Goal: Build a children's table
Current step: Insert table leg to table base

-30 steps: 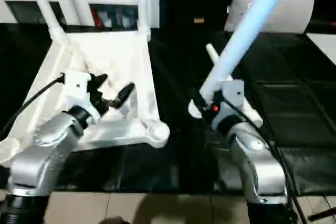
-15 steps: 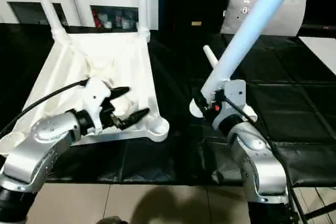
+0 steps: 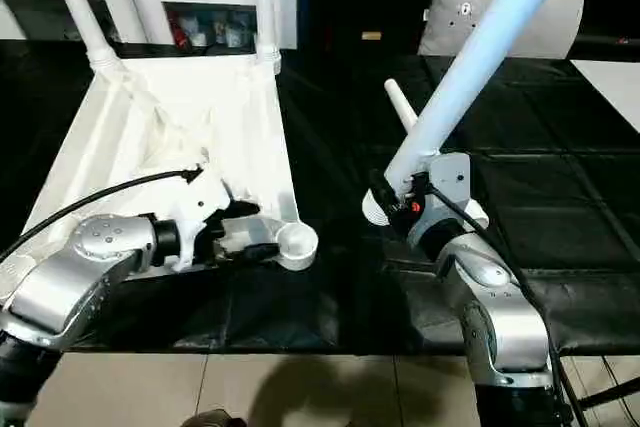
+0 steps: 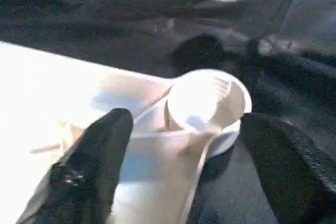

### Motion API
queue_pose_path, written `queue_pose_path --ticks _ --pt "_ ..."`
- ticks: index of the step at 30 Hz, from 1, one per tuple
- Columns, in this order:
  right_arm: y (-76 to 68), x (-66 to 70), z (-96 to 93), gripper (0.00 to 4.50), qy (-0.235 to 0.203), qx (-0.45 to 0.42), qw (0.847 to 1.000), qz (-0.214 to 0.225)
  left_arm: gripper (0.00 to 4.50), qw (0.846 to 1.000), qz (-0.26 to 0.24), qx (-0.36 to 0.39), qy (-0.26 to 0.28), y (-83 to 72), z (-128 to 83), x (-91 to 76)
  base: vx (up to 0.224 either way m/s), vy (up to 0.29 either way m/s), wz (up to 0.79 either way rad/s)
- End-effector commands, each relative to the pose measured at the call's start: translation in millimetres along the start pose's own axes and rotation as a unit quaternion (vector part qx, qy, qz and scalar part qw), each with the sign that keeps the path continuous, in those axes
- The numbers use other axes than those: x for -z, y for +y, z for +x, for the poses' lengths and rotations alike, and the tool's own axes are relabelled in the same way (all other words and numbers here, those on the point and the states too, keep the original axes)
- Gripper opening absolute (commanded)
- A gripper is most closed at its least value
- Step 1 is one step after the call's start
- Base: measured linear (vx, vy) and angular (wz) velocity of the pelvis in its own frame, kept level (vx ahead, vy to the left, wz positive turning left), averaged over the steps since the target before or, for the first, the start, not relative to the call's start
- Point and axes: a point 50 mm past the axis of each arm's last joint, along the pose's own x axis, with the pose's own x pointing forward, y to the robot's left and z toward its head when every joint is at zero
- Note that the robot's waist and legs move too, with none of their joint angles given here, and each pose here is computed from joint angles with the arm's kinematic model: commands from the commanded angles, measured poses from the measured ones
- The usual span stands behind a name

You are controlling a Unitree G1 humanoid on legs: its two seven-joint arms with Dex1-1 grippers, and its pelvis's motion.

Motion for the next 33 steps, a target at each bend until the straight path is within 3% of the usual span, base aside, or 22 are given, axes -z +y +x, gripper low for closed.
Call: queue_pose_path --ticks 1,6,12,33 --pt "-0.6 -2.5 -1.1 1.88 -0.011 -0.002 1.0 0.0 3.45 1.0 0.009 0.009 0.006 0.9 -1 -2.7 0.0 0.0 0.0" --pt "1.2 -1.2 -1.6 1.88 -0.01 -0.005 1.0 0.001 3.07 0.999 0.019 0.039 0.018 0.0 -3 5.9 0.0 0.0 0.0" --pt "1.2 -1.4 -1.4 1.88 -0.01 -0.01 1.0 0.001 2.72 0.998 0.017 0.048 0.041 11.5 -7 20.2 0.0 0.0 0.0" --pt "0.6 -1.7 -0.6 1.88 -0.013 -0.009 1.0 0.006 1.01 0.994 0.041 0.059 0.083 28.9 -16 35.7 0.0 0.0 0.0"
